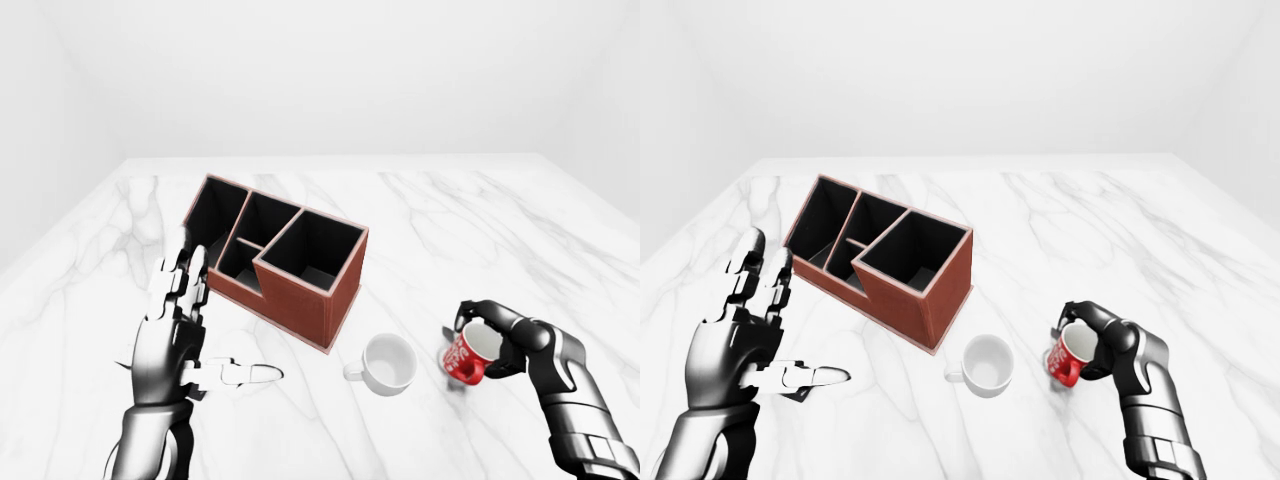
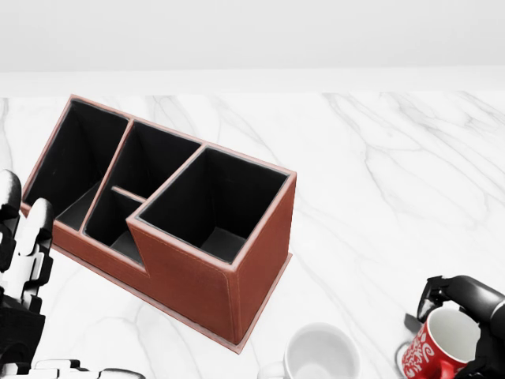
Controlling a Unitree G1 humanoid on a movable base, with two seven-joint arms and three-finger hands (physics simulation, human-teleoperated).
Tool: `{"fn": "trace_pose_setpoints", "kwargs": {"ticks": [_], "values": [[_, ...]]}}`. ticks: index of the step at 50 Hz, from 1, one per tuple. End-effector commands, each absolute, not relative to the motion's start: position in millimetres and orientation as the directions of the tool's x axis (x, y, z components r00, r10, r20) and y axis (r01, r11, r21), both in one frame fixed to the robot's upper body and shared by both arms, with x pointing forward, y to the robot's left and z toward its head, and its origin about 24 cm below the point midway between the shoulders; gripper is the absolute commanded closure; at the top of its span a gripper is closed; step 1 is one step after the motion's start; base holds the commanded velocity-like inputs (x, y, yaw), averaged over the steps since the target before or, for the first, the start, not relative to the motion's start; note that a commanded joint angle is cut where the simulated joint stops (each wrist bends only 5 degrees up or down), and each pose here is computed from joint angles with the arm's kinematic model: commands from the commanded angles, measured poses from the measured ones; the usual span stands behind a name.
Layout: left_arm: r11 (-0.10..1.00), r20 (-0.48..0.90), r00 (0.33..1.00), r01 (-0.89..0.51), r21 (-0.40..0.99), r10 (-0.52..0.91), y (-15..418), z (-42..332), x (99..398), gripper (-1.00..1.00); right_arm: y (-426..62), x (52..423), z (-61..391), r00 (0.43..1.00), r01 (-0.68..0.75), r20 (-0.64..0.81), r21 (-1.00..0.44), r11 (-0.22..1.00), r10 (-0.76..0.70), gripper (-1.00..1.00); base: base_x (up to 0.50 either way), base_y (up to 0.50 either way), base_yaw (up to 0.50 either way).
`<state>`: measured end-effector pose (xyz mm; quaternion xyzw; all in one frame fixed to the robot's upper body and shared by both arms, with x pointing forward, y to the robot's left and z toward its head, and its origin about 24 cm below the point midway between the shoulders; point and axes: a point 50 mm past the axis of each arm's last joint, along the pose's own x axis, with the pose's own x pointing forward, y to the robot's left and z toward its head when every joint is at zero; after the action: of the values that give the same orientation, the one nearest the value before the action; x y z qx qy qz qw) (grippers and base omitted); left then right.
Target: Pick up the red mug and place it to the right of the caddy.
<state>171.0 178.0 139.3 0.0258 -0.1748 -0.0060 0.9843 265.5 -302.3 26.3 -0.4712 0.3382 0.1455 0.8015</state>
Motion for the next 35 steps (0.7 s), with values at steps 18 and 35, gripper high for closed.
{"fn": "trace_pose_setpoints", "kwargs": {"ticks": [18,35], "values": [[0.996,0.483,0.875,-0.008,0.087,-0.035,174,171,163,-1.0,-306,278,109,0.9,-0.332,-0.41,-0.866,0.374,-0.151,1.0,0.0,0.0,0.0],[0.996,0.484,0.874,-0.01,0.086,-0.033,175,171,163,-1.0,-279,305,138,0.945,-0.278,-0.318,-0.906,0.32,-0.081,1.0,0.0,0.0,0.0]]}}
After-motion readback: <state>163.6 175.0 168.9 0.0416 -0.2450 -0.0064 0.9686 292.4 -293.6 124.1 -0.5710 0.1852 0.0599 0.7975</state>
